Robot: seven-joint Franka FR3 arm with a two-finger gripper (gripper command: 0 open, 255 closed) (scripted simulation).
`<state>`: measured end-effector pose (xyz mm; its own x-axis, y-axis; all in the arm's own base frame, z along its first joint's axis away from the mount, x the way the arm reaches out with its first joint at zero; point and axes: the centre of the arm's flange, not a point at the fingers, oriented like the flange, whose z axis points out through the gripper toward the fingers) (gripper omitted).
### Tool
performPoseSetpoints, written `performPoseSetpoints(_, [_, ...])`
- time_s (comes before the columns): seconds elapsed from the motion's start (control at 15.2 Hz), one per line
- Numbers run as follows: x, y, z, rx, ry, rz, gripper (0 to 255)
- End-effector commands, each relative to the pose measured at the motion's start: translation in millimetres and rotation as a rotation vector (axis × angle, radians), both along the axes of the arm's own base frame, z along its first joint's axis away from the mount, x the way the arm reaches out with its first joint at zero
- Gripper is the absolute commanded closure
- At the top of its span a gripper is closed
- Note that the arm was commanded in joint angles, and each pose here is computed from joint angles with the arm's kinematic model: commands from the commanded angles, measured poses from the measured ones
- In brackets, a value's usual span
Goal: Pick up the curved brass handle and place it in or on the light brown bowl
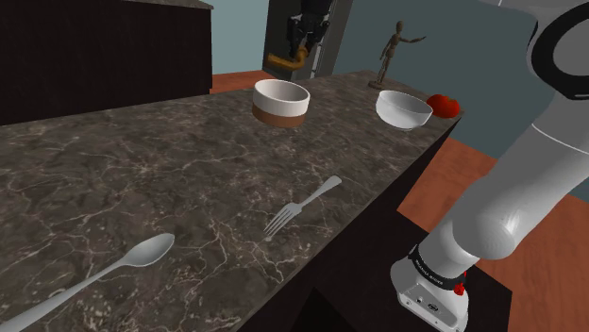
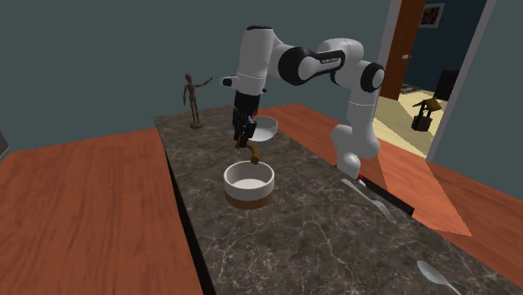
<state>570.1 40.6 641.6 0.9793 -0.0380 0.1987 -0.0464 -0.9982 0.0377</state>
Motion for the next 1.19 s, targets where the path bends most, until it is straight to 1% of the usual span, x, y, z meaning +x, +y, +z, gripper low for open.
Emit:
performPoseSetpoints(0.0, [1.8, 1.2, -9.1, 0.000, -0.001, -0.001, 255])
performPoseSetpoints(0.73, [1.8, 1.2, -67.1, 0.000, -0.001, -0.001, 255])
performPoseSetpoints(1.12, [1.8, 1.2, -68.6, 0.000, -0.001, -0.001, 255])
